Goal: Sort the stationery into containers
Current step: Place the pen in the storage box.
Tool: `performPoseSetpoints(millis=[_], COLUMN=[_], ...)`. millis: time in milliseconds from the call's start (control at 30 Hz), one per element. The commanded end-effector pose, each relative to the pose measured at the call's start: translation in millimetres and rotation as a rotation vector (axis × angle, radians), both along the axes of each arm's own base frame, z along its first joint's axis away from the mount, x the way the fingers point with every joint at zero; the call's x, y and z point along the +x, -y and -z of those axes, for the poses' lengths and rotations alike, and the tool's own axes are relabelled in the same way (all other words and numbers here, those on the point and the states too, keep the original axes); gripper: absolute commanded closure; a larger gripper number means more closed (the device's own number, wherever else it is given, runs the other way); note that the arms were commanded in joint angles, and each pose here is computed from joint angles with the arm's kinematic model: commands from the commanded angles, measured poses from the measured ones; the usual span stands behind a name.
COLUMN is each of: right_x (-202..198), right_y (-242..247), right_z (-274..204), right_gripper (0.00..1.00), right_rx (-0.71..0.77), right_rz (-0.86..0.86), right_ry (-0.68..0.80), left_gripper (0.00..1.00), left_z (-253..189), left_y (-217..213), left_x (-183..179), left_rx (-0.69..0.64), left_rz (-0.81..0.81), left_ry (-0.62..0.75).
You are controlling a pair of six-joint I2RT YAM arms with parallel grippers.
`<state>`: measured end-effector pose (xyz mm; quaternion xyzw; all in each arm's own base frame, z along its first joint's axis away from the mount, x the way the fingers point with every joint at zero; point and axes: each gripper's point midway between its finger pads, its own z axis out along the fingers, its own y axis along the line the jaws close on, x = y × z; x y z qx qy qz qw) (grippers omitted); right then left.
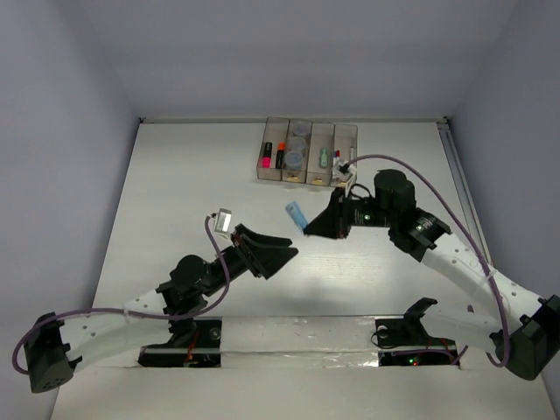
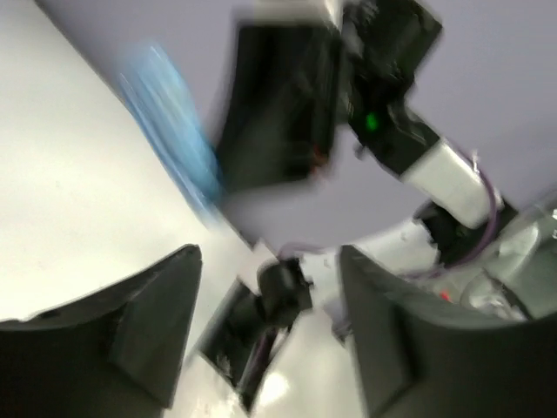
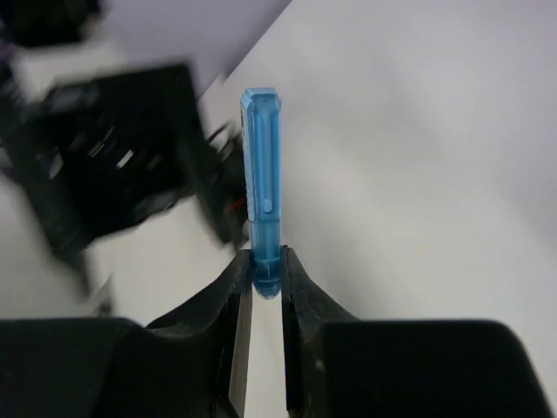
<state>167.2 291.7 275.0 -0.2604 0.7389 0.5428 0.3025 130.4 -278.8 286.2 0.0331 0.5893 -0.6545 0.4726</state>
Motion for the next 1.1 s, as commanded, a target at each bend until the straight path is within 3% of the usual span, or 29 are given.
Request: performPoseSetpoints(millis=[0,33,67,133,300,367,567,600,700,933,1067], right_x=[71.9,75.3,80.9,94.2,142.8,182.1,279.8,294.8,319.7,361.3,366.1], right_y=[17.6,19.0,22.6,27.7,41.8,51.3,69.8,67.0,69.4,74.4,75.3], right_z=[-44.7,-45.2,-45.2,-44.7,-31.6,-13.4,46.8,32.2,69.4,105.0,109.0], right_gripper=[1.00,1.00,1.00,1.00,1.00,1.00,1.00,1.00,1.00,1.00,0.81], right_rx=[0.088,0.085,0.084,0.088,0.031,-0.027,-0.182,-0.173,-0.264,-0.360,-0.356], right_rz=[0.304,0.323,0.343,0.380,0.508,0.591,0.729,0.739,0.755,0.818,0.843], right_ry=[0.198,0.203,0.204,0.201,0.188,0.156,0.072,0.104,0.042,-0.026,-0.039], left_gripper=[0.28,0.22,0.09,0.01,0.01,0.01,0.01,0.01,0.01,0.01,0.01], left_z=[-10.1,-11.7,-13.9,-19.6,-26.6,-38.4,-16.6,-5.8,0.8,5.2,1.2], left_y=[-2.6,-6.8,-14.4,-33.1,-63.5,-78.6,-107.8,-110.7,-101.6,-101.6,-104.8], left_x=[-19.9,-16.3,-5.6,1.8,8.8,14.5,35.1,39.7,39.3,39.3,38.9], left_rx=[0.114,0.132,0.143,0.183,0.201,0.212,0.437,0.480,0.487,0.494,0.475], left_rz=[0.052,0.022,-0.049,-0.130,-0.239,-0.307,-0.481,-0.511,-0.484,-0.484,-0.492], left_ry=[0.036,0.045,0.029,0.008,-0.012,-0.009,-0.039,-0.054,-0.059,-0.068,-0.063])
